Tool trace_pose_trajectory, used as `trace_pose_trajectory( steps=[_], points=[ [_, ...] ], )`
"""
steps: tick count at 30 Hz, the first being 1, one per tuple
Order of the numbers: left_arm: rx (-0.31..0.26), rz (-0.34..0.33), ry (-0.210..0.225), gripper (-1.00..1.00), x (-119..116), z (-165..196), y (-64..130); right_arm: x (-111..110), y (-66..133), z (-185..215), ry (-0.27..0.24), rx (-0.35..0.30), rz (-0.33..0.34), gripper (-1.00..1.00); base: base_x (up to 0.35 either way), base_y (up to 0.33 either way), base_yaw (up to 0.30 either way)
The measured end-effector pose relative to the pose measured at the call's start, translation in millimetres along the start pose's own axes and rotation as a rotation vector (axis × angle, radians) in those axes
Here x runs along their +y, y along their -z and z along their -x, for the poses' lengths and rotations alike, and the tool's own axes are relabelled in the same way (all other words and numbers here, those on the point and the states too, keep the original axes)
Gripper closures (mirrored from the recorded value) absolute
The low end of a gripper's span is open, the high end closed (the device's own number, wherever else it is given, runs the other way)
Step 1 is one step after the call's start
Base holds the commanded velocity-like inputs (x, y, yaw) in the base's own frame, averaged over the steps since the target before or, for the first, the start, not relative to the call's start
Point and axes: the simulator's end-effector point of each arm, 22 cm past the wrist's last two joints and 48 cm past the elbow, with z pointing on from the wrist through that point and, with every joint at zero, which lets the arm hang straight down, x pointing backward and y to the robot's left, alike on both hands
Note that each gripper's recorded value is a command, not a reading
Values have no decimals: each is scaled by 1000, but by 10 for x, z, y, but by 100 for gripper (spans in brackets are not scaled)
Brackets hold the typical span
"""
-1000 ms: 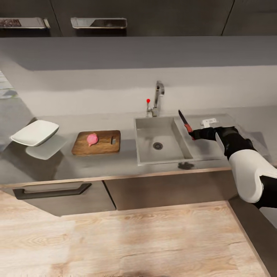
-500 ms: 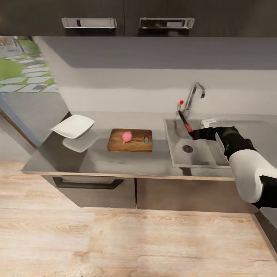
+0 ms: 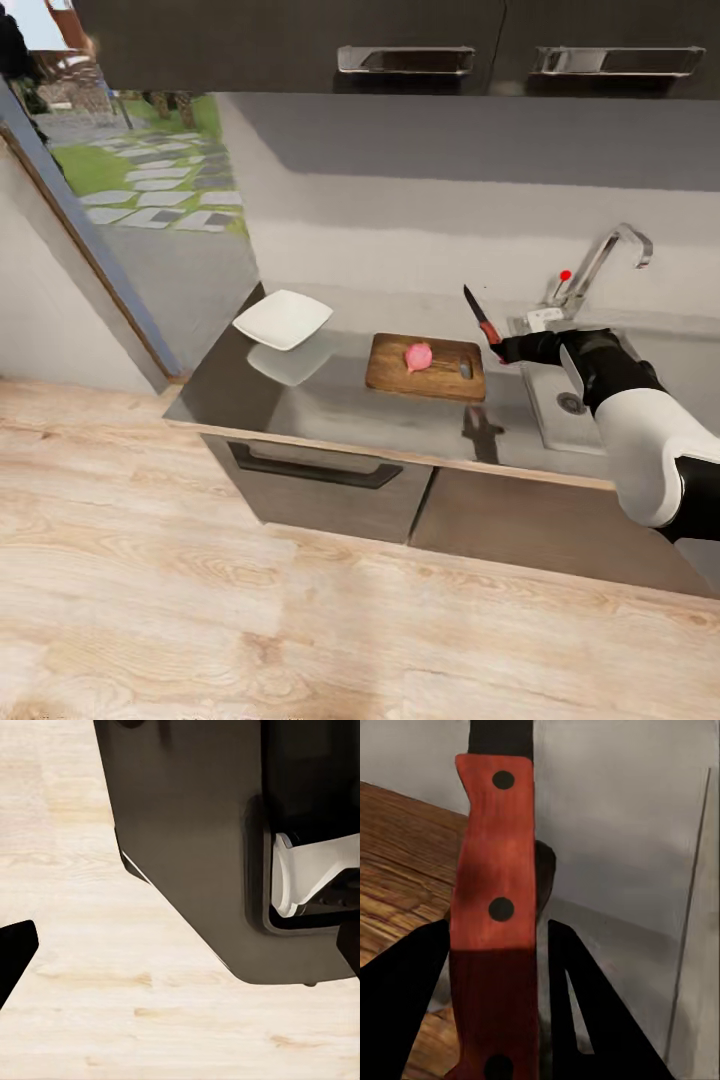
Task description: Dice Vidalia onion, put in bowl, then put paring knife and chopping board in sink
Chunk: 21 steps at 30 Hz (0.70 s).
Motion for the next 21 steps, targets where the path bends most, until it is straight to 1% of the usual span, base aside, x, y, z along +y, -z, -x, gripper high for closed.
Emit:
trace_pose_trajectory(
  steps=[3, 8, 12, 19, 21],
  points=[
    [-6, 2, 1, -100, 4, 30, 4, -20, 7, -2, -1, -1, -2, 100, 0, 212, 49],
    [-11, -3, 2, -100, -23, 56, 8, -67, 22, 0, 1, -1, -9, 100, 0, 40, 8],
    [-19, -16, 8, -100, -89, 94, 15, -214, 71, 1, 3, -3, -31, 100, 0, 3, 1],
    [-25, -18, 8, -100, -96, 115, 18, -387, 133, 27, 8, -12, -61, 100, 0, 0, 0],
    [-28, -19, 8, -100, -96, 127, 19, -463, 143, 78, 22, -36, -91, 100, 0, 0, 0]
  ],
)
